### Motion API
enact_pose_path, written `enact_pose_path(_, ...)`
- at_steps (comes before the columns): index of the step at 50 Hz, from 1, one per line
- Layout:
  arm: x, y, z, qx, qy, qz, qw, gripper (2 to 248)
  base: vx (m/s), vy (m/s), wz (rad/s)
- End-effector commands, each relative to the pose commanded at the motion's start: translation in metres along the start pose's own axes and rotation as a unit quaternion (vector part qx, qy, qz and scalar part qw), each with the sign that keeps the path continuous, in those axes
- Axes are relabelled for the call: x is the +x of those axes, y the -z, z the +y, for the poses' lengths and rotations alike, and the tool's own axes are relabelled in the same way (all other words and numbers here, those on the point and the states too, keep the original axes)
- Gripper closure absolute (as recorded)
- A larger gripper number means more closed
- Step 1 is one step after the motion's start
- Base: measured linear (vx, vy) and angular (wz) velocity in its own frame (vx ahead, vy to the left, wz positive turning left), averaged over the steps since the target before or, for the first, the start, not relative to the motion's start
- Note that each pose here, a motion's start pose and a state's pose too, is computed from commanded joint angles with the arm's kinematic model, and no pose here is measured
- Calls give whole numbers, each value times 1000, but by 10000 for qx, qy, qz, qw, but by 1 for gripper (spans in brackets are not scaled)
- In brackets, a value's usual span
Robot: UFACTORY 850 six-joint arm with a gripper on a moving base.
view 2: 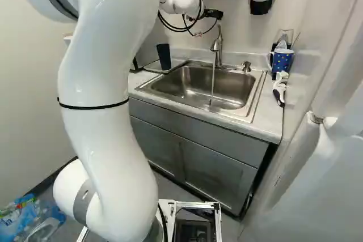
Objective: Rinse the cup and place it in the tray
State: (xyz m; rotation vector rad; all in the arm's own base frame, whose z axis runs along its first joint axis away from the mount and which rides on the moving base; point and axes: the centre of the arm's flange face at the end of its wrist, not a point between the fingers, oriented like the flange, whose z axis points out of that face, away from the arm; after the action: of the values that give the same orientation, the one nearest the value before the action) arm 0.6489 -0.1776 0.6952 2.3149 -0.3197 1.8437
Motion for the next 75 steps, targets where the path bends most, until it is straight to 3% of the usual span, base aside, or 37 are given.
enact_pose_path(18,-2,0,0,2,0,-102,9999,3,0,0,0)
enact_pose_path(75,-15,15,3,-11,-7,-796,9968,3,0,0,0)
